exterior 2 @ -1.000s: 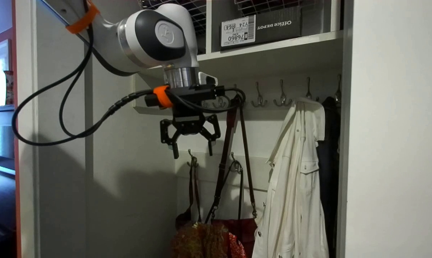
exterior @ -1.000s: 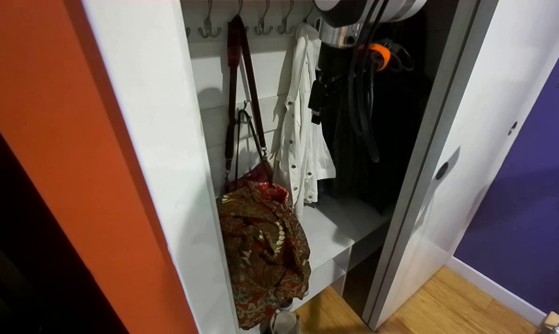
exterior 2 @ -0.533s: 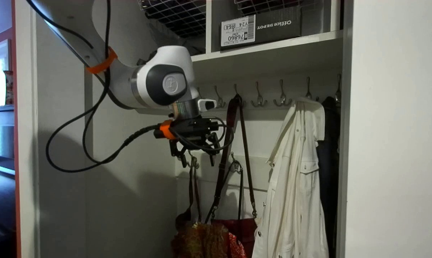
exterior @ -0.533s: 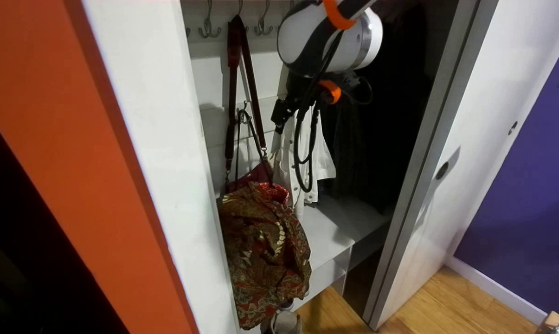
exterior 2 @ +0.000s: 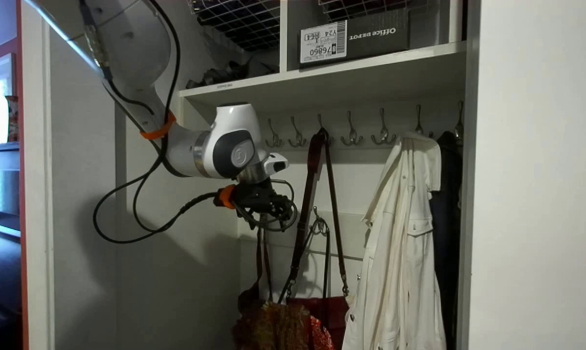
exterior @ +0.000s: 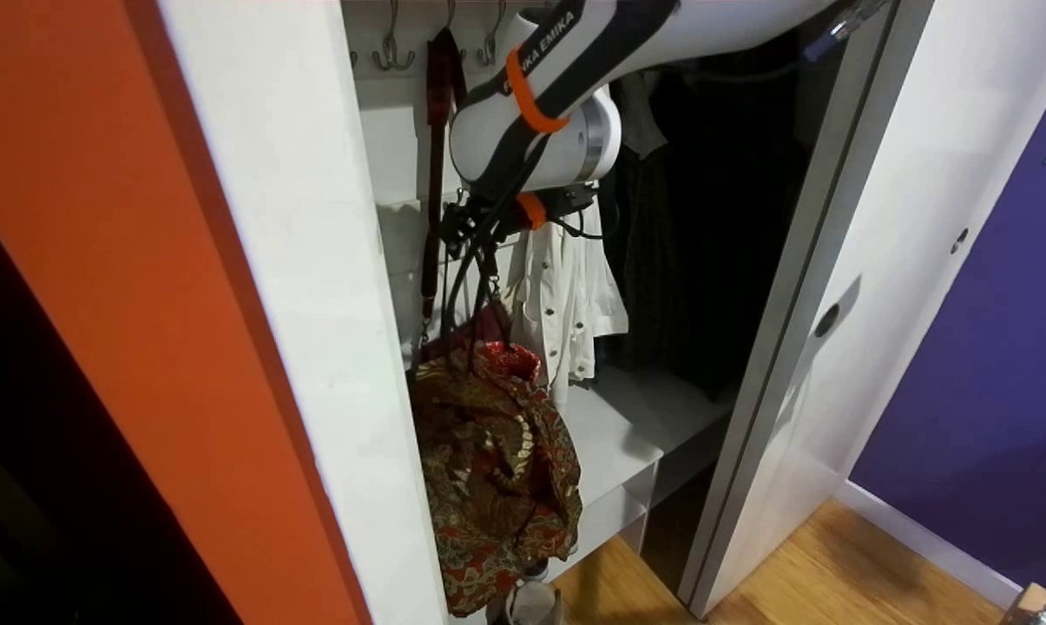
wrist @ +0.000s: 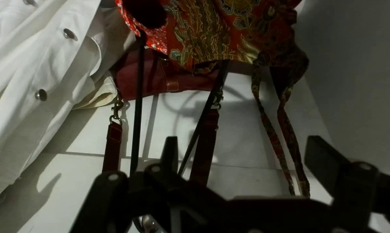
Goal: Hang the brown bag on the hook
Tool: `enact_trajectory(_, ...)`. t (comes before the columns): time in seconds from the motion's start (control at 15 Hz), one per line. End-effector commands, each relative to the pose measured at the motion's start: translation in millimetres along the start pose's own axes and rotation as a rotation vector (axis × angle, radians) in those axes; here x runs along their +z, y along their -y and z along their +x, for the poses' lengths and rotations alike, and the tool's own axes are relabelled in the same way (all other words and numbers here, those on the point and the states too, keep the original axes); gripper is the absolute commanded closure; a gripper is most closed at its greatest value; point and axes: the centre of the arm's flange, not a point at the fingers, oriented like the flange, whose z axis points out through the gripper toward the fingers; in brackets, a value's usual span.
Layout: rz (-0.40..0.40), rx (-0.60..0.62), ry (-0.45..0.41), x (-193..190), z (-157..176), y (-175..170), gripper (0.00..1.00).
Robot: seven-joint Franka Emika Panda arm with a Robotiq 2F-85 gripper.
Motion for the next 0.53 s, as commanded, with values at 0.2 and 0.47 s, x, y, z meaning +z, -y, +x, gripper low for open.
enact_trajectory(0.2, 0.008, 0.032, -0.008, 21, 12, 10, 0.00)
enact_trajectory(0.47, 0.006, 0.034, -0.013, 21, 14, 9, 0.00)
